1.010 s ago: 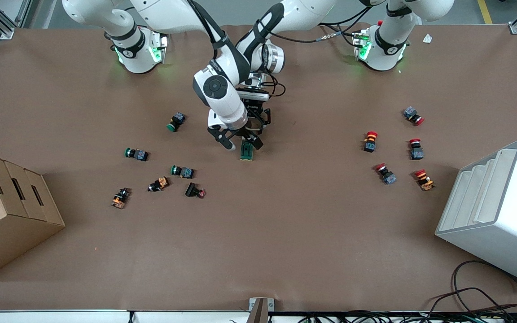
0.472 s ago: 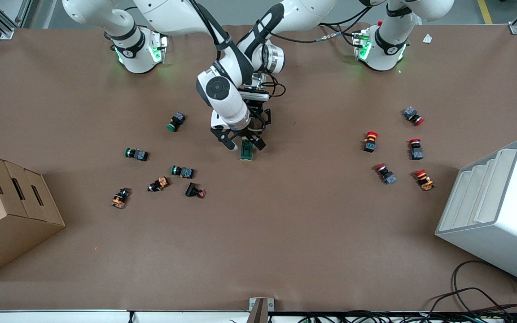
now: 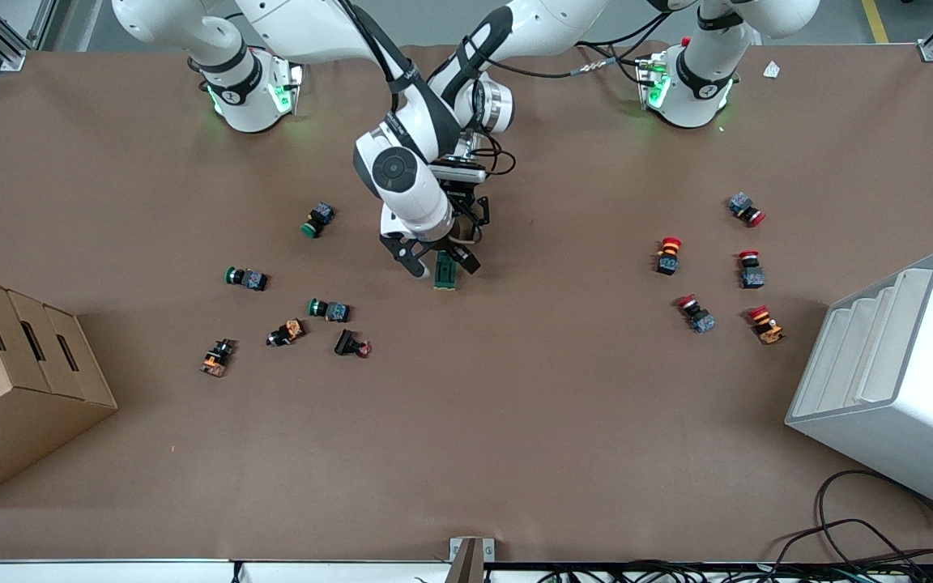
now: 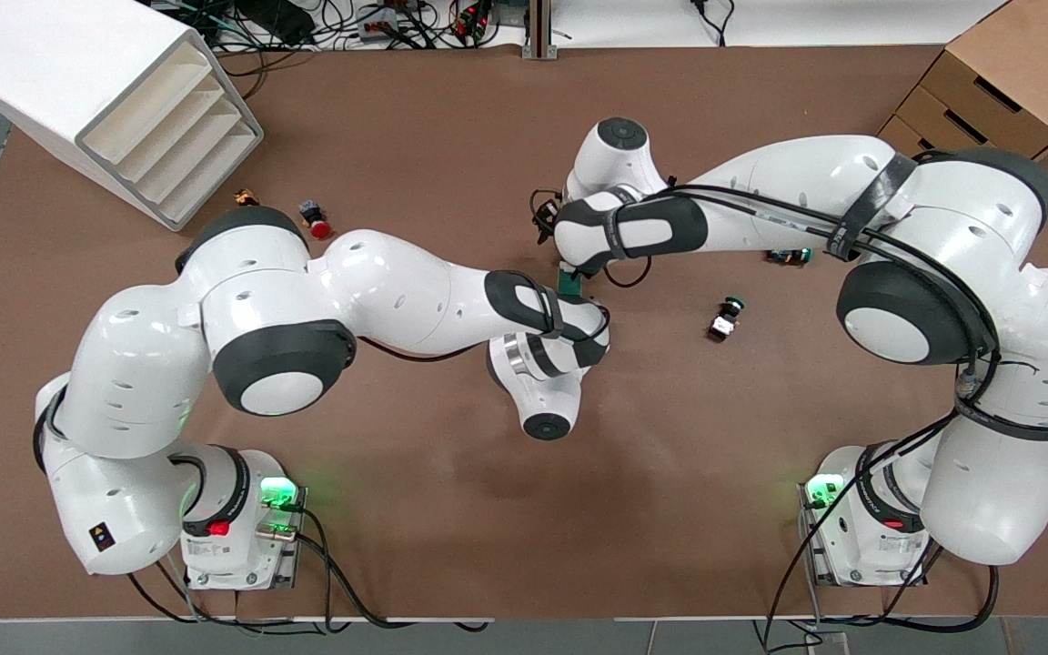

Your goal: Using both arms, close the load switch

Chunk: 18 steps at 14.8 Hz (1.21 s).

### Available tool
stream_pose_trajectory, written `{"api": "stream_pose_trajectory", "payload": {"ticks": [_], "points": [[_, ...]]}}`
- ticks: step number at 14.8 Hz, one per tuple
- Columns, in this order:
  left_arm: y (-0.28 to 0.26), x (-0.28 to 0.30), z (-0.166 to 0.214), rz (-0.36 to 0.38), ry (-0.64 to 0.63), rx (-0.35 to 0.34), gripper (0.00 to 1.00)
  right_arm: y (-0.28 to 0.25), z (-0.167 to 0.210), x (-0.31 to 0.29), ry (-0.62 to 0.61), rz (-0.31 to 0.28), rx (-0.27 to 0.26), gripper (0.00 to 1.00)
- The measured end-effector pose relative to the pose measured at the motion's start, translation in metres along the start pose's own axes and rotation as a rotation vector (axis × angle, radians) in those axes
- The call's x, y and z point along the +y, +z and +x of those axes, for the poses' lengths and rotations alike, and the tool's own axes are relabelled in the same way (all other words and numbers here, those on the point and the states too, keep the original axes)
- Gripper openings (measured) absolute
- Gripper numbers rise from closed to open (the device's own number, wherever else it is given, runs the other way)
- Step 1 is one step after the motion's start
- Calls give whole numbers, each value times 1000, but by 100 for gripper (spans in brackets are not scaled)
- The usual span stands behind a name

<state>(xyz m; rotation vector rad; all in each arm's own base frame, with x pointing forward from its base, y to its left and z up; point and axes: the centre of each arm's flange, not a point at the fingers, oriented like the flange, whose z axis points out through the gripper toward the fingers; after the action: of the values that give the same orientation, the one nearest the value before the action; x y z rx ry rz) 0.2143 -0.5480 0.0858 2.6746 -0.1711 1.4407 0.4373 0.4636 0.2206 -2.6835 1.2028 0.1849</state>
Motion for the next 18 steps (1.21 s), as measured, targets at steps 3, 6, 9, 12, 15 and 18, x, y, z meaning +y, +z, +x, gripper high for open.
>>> {"api": "stream_pose_trajectory", "payload": {"ticks": [3,6,9,12,15,18], "points": [[0,0,0,0,0,0,100,-14,9,-14,12,42,3,100],[0,0,0,0,-1,0,100,-21,19,-27,18,77,8,100],[0,0,0,0,-1,0,100,-19,28,-32,24,84,11,100],[0,0,0,1,-1,0,100,-15,37,-37,17,88,16,100],[1,0,0,1,-2,0,100,-8,45,-42,10,88,20,100],[1,0,0,1,-2,0,100,-4,51,-45,12,90,22,100]]}}
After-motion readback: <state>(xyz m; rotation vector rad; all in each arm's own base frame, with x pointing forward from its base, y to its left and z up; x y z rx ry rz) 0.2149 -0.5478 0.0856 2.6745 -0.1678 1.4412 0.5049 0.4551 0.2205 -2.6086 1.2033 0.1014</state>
